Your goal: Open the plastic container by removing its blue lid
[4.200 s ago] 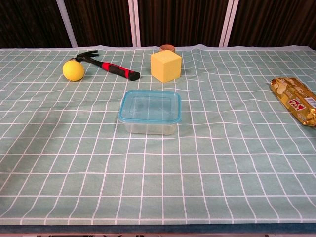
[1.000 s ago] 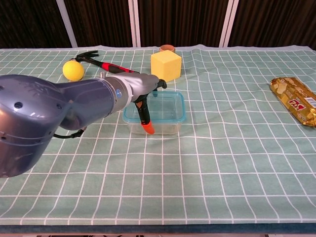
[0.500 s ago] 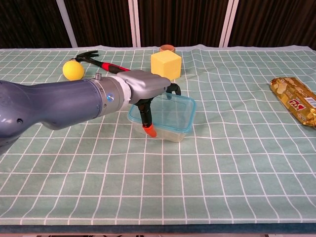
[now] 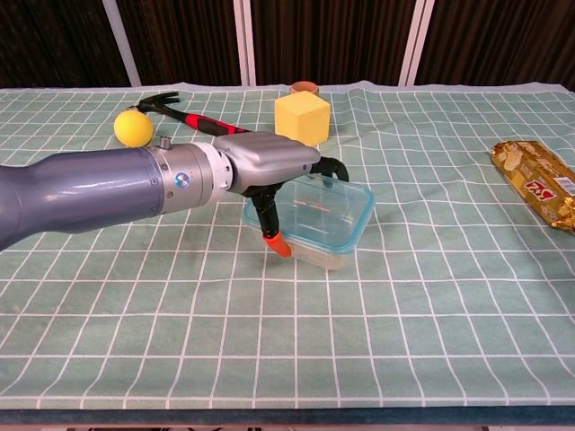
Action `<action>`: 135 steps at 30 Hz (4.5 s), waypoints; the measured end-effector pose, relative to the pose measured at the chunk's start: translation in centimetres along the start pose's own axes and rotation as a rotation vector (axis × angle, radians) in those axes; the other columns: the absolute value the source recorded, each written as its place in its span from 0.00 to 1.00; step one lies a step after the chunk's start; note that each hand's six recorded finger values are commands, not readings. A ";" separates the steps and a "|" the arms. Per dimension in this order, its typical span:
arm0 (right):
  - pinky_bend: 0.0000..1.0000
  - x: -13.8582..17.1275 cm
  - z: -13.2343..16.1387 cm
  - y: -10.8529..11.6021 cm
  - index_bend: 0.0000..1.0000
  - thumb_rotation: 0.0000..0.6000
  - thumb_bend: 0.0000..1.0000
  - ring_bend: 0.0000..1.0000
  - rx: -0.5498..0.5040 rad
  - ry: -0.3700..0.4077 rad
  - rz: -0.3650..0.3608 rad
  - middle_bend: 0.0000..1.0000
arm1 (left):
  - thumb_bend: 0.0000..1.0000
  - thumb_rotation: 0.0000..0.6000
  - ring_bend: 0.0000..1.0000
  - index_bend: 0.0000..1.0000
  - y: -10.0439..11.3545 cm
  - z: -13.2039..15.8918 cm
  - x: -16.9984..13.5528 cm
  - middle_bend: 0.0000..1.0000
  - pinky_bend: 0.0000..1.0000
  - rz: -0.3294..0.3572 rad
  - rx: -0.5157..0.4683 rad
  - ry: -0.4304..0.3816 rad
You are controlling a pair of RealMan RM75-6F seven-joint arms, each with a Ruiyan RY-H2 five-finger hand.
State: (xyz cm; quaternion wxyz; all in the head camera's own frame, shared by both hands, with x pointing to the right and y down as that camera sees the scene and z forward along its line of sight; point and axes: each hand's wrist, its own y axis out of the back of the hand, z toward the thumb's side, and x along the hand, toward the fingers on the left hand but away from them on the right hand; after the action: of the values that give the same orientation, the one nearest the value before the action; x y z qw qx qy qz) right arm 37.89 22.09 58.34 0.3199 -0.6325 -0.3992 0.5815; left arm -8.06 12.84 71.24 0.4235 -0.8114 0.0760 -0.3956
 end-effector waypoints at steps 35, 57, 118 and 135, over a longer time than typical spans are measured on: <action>0.00 -2.5 18.2 -9.6 0.00 1.00 0.26 0.00 -0.136 0.214 0.139 0.00 | 0.07 1.00 0.28 0.19 -0.7 2.1 0.7 0.29 0.44 -0.008 -0.044 -0.019; 0.00 -3.2 19.8 -10.1 0.00 1.00 0.26 0.00 -0.194 0.177 0.146 0.00 | 0.07 1.00 0.28 0.19 -0.4 3.0 0.1 0.29 0.44 -0.019 -0.061 -0.011; 0.00 -3.7 19.6 -11.2 0.00 1.00 0.26 0.00 -0.456 0.047 0.194 0.00 | 0.07 1.00 0.28 0.19 -1.1 4.2 0.3 0.27 0.45 -0.074 -0.078 -0.024; 0.00 -3.9 20.3 -11.1 0.00 1.00 0.26 0.00 -0.530 0.071 0.137 0.00 | 0.07 1.00 0.29 0.19 -0.9 4.6 0.4 0.29 0.48 -0.091 -0.058 -0.033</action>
State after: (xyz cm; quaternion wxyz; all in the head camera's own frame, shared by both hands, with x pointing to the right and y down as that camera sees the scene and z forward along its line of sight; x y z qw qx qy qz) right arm 16.23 22.68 67.42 0.1172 -0.7397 -0.4822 0.4545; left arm -4.71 16.11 70.64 0.3825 -0.8324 0.0438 -0.3986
